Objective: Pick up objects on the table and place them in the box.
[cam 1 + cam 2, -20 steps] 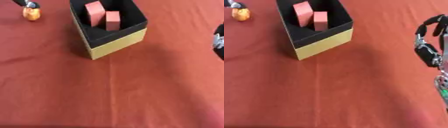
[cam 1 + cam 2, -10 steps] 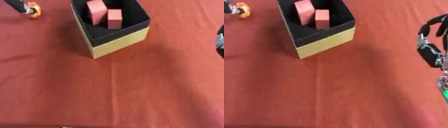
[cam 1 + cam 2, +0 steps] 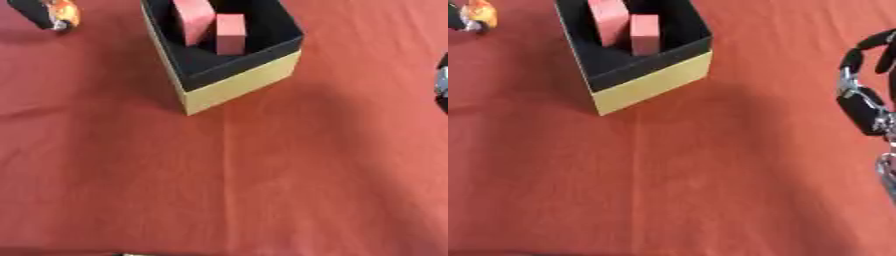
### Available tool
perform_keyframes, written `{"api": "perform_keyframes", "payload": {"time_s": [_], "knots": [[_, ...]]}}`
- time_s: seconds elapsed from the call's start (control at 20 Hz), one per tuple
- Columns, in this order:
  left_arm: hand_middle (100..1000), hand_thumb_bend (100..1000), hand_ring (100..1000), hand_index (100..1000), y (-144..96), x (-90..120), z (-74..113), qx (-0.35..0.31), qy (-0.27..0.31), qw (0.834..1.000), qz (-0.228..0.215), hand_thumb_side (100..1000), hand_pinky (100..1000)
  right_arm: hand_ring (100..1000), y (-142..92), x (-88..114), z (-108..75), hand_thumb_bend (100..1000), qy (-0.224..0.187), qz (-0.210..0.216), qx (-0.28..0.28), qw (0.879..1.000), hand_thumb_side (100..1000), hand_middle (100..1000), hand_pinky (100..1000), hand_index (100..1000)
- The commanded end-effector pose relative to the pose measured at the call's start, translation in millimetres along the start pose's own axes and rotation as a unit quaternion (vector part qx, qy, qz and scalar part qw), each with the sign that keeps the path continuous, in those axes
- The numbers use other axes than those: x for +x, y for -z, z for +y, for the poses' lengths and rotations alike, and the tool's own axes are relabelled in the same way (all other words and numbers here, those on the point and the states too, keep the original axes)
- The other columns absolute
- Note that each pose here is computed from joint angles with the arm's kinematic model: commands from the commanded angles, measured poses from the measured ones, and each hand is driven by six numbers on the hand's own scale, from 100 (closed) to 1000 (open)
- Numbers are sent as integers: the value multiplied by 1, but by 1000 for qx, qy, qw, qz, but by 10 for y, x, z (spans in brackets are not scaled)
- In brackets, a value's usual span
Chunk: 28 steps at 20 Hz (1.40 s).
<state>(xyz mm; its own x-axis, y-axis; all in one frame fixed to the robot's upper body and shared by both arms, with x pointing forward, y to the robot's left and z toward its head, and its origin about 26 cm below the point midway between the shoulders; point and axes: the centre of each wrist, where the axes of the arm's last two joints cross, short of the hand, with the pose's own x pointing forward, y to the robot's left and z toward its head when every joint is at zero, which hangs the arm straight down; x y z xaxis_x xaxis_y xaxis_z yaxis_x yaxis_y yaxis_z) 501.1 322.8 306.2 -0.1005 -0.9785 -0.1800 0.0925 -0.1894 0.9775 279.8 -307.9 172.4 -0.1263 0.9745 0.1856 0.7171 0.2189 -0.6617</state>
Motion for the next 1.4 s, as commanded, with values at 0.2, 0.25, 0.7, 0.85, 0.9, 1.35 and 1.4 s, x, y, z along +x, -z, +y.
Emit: {"api": "perform_keyframes", "payload": {"time_s": [0.2,0.25,0.7,0.85,0.9,1.35,1.4], "knots": [[817,423,807,866,-75,-184,96,12,1,999,43,235,606,144,52,29,-54,100,4,-8,-13,1000,100,279,100,513],[813,413,802,863,-70,-184,82,13,-3,999,46,232,601,144,53,30,-54,100,5,-8,-13,1000,100,279,100,513],[731,223,701,778,-19,-124,-4,29,-36,999,25,189,482,144,62,39,-53,100,8,-8,-15,1000,100,279,100,513],[685,217,643,733,-13,-111,-13,32,-44,998,13,174,408,144,63,42,-52,100,9,-8,-16,1000,100,279,100,513],[624,263,588,684,-14,-110,-12,36,-47,998,12,160,341,144,62,42,-51,100,10,-7,-16,1000,100,279,100,513],[428,491,399,476,-15,-68,20,110,-31,993,35,127,100,145,60,43,-50,100,11,-7,-17,1000,100,279,100,513],[431,477,395,479,-12,-67,13,112,-31,993,35,124,100,145,60,43,-50,100,11,-7,-17,1000,100,279,100,514]]}}
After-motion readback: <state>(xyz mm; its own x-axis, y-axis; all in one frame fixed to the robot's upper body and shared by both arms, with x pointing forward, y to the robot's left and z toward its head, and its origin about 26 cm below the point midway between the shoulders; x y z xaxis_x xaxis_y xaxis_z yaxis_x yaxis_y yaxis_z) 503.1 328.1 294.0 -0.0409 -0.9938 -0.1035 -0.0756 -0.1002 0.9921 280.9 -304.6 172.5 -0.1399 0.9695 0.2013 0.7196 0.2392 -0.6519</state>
